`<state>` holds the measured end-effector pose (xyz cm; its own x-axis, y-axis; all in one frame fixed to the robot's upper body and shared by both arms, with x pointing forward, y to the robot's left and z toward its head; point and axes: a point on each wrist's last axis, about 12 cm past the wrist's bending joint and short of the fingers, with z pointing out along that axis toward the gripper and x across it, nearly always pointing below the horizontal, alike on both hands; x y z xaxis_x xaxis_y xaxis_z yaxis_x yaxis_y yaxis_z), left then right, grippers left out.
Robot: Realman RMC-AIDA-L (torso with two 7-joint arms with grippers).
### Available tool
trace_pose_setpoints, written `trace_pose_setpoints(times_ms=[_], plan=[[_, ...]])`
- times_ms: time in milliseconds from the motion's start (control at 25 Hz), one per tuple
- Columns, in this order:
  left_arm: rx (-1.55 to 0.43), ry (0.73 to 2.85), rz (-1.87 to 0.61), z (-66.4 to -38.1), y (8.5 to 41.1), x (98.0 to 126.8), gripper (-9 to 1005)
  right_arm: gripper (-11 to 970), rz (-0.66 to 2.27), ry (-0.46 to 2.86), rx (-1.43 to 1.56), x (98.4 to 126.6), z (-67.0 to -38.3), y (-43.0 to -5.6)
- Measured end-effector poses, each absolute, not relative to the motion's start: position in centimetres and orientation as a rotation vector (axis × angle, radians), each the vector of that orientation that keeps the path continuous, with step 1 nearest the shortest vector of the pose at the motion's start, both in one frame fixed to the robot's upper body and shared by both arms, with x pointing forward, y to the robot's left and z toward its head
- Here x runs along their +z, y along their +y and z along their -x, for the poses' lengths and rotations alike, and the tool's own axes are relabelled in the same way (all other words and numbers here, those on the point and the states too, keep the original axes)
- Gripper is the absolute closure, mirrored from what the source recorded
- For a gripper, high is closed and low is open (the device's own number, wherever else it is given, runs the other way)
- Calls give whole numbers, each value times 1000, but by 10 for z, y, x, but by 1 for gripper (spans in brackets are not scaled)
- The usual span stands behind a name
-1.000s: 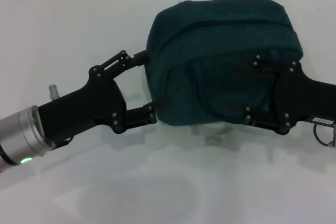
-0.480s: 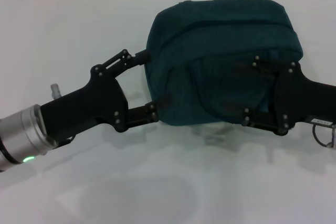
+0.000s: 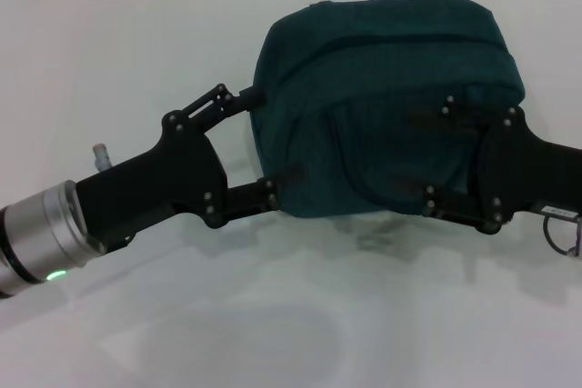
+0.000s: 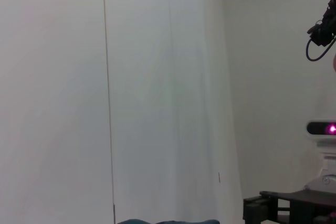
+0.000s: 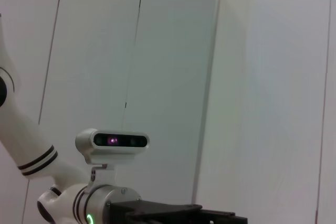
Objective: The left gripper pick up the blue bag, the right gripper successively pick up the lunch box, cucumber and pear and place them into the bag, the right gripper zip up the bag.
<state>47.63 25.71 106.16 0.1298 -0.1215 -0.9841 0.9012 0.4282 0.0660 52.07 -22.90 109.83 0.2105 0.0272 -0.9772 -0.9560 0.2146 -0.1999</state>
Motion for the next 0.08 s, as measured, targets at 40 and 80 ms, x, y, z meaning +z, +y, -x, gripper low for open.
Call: trace_pose_setpoints(times_ms=[40,80], plan=[[-882,1207,-829,-476,257,1061,104,329,1112,1110,922,1098,-520,-229],[-881,1207,-827,-476,257,1061,104,329,1114,1107,917,1098,-520,-229]])
